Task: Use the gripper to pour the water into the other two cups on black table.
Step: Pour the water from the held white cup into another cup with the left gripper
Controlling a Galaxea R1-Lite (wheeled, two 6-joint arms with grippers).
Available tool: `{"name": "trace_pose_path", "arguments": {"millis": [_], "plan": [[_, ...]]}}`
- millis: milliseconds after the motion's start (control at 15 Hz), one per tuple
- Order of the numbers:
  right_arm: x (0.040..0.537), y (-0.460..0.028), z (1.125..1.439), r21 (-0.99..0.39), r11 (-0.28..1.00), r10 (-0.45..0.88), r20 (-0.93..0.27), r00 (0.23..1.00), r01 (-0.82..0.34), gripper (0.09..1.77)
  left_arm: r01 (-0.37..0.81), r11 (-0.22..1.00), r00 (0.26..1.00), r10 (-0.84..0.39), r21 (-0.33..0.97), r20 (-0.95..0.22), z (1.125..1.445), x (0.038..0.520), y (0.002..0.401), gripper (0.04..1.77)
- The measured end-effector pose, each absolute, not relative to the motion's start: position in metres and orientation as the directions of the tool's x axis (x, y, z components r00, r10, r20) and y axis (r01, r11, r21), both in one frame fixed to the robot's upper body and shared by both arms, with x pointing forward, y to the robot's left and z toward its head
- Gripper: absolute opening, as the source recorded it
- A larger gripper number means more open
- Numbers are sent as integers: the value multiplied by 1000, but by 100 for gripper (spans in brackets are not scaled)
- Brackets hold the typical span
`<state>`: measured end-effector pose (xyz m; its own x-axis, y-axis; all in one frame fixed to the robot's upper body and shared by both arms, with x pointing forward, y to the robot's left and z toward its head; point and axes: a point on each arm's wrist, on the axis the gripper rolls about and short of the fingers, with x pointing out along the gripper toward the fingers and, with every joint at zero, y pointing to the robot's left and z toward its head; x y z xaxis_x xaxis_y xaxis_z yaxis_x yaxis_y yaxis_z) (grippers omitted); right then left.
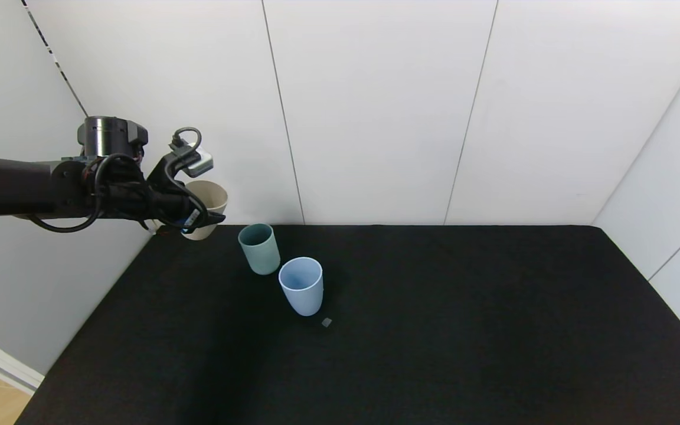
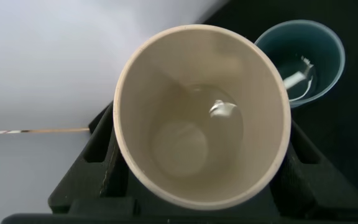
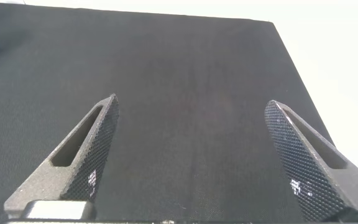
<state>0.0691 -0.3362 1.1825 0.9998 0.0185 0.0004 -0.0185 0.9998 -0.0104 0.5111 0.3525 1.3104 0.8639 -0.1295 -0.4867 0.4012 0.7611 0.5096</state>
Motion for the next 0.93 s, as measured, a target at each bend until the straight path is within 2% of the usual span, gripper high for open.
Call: {"name": "trace_pose_path", "arguments": {"millis": [933], "plan": [[69, -336, 1182, -10, 1000, 19, 0, 1000, -19, 171, 444, 582, 833, 12, 681, -553, 1298, 513, 319, 125]]}}
